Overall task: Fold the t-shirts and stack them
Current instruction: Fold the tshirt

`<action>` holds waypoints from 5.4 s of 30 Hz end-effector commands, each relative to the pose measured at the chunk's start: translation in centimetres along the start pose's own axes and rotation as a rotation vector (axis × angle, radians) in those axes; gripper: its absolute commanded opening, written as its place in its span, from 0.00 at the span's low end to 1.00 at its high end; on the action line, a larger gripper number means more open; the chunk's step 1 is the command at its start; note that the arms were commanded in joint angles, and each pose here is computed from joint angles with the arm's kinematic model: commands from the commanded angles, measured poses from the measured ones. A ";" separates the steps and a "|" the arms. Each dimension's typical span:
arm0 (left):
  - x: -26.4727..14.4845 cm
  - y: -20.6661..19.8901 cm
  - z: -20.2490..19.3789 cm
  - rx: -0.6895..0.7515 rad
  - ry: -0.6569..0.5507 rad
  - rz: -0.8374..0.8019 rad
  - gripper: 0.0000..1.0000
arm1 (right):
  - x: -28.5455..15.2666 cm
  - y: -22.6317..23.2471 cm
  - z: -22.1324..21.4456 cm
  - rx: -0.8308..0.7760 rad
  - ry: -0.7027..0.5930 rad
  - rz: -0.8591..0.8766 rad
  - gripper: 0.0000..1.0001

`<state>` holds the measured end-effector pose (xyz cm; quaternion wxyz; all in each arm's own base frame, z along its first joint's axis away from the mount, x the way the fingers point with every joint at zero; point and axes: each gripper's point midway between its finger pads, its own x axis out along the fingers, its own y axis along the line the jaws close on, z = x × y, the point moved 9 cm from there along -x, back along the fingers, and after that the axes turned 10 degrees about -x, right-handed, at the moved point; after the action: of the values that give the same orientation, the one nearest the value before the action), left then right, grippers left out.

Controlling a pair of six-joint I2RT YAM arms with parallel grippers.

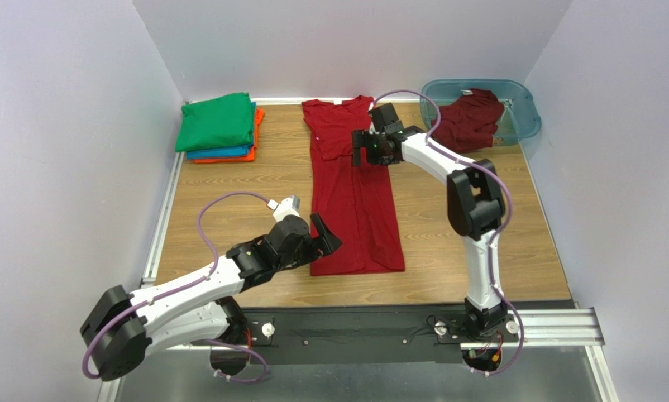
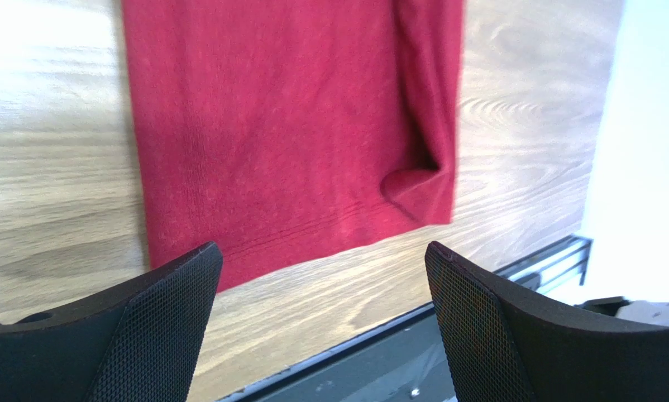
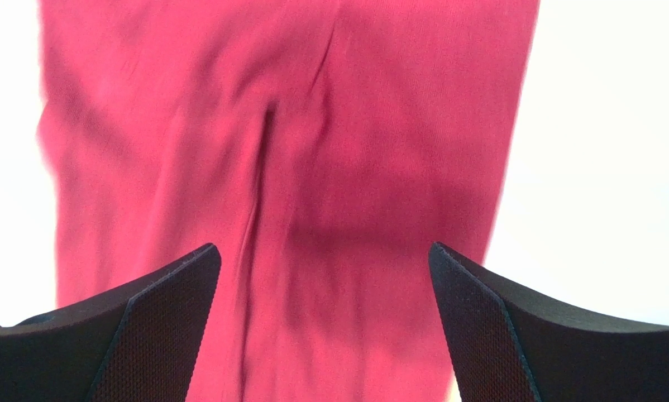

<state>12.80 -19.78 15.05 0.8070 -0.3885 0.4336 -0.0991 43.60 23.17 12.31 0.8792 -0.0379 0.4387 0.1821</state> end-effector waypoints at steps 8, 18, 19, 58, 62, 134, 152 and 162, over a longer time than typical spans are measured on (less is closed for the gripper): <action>-2.5 4.0 0.3 -0.078 -0.093 0.079 0.98 | -11.8 5.9 -10.8 0.014 0.057 -0.163 1.00; -1.3 5.6 -1.0 -0.092 -0.037 0.058 0.98 | -14.1 8.5 -19.3 -0.109 0.175 -0.286 0.99; -1.1 5.7 -1.1 -0.092 -0.030 0.064 0.98 | -14.2 8.6 -19.6 -0.099 0.175 -0.282 0.98; 1.6 6.3 -1.6 -0.016 0.048 0.174 0.00 | -14.9 12.4 -19.4 -0.209 0.248 -0.092 0.03; 1.3 6.1 -1.6 -0.018 0.044 0.156 0.00 | -14.1 12.4 -19.6 -0.218 0.264 -0.114 0.13; -2.2 3.9 -2.1 -0.040 0.103 -0.057 0.00 | -19.5 5.3 -24.6 0.135 0.303 0.031 0.13; 0.3 -3.4 6.1 0.093 -0.218 -0.005 0.00 | -18.2 5.8 -13.9 0.081 0.025 -0.168 0.12; 2.7 -5.5 10.7 0.162 -0.279 -0.010 0.00 | -16.6 4.8 -8.9 0.072 -0.072 -0.317 0.11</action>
<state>22.08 -18.86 19.42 0.8723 -0.3517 0.3341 -0.0616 24.02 21.30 19.39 0.8950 -0.0426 0.4381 0.0721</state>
